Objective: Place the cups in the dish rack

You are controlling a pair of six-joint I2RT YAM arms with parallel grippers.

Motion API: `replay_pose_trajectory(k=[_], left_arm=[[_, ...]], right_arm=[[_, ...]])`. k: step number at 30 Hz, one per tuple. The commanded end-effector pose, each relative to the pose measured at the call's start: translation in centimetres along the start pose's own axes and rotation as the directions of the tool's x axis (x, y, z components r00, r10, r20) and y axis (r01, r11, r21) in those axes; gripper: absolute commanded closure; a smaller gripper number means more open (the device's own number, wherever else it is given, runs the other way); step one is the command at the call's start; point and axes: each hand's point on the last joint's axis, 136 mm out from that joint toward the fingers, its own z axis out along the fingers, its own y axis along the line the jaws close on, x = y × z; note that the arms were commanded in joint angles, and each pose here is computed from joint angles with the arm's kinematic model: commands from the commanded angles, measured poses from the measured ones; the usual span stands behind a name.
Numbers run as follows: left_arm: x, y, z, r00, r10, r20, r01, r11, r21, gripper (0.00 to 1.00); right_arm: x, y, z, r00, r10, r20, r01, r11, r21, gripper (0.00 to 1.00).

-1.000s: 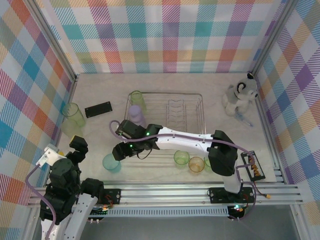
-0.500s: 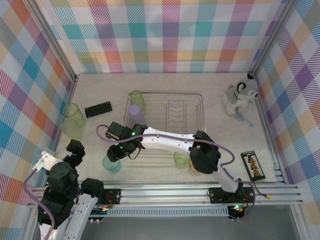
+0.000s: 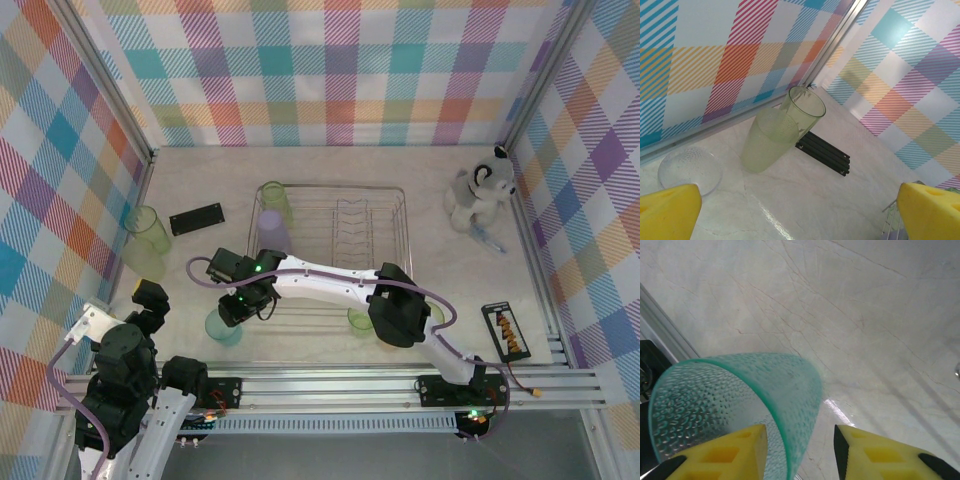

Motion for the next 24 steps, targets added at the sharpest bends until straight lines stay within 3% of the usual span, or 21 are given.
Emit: replay_pose_trajectory(k=[1,24], left_arm=[[-0.47,0.72,-0.28,0.999,0.014,0.029,-0.013,1.0,-0.026,0.0],[-0.35,0.78,-0.29,1.0,0.017,0.023,-0.017,0.999,-0.027,0.0]], right_arm=[[0.06,0.03,-0.06,0.999,-0.032,-0.008,0.032,0.999,0.031,0.61],[0.41,-0.61,-0.15,0.998,-0.045,-0.033,0.047,0.996,0.075,0.8]])
